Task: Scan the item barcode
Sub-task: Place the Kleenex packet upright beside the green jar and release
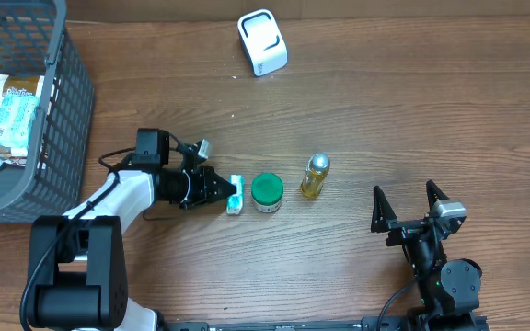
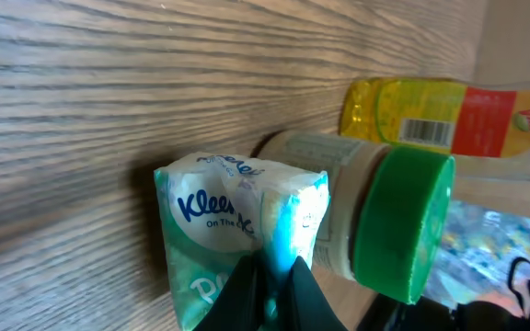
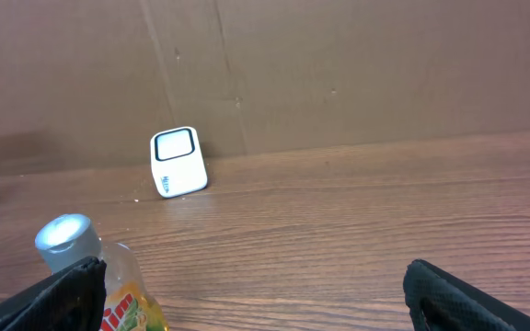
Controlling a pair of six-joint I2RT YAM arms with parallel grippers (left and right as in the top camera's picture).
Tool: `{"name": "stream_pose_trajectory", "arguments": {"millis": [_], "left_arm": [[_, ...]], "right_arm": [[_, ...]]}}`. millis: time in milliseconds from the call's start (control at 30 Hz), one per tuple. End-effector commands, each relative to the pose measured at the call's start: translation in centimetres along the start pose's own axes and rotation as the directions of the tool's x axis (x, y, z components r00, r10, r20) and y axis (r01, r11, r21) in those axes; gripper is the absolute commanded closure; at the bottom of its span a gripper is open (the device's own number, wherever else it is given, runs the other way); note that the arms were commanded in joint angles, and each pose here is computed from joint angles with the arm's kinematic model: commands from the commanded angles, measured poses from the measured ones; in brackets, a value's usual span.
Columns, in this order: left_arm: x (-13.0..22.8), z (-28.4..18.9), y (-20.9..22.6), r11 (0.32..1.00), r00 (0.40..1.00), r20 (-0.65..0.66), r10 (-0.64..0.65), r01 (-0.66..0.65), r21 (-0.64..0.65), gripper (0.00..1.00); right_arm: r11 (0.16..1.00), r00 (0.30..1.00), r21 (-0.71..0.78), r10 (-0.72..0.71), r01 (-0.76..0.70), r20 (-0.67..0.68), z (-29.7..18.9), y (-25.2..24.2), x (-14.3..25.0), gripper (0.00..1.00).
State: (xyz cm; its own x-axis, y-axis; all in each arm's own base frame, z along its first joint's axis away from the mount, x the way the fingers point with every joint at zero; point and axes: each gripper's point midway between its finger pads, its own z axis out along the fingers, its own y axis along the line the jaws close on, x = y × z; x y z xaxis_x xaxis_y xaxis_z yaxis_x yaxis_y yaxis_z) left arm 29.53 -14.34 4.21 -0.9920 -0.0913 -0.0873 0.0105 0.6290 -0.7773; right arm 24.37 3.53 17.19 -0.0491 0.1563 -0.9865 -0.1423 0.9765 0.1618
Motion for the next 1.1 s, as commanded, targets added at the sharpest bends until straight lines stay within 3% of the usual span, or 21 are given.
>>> {"name": "stream_pose_trajectory", "arguments": {"millis": [0,533,667,1067], "left_arm": [[0.2,-0.2,-1.3,0.997,1.0,-0.006,-0.006,0.006,0.07,0.96],[0.6,0.2,1.0,0.998,0.999,0.009,-0.045,0.045,-0.036,0.94],[0.6,0.2,1.1,0.998,0.999,0.013,-0.042,0.043,-0.044,0.7],[-0.1,0.0,0.8,0.999,0.999,0.028,-0.022,0.023,-0.04,0.39]], "right_arm": [[1.0,1.0,-0.002,-0.007,0.007,0.0,0.0,0.0,0.3,0.0],[1.0,1.0,-0.002,-0.007,0.007,0.0,0.0,0.0,0.3,0.0],[1.0,1.0,-0.002,-0.007,0.007,0.0,0.0,0.0,0.3,0.0],[1.0,1.0,-0.002,-0.007,0.007,0.0,0.0,0.0,0.3,0.0]]}}
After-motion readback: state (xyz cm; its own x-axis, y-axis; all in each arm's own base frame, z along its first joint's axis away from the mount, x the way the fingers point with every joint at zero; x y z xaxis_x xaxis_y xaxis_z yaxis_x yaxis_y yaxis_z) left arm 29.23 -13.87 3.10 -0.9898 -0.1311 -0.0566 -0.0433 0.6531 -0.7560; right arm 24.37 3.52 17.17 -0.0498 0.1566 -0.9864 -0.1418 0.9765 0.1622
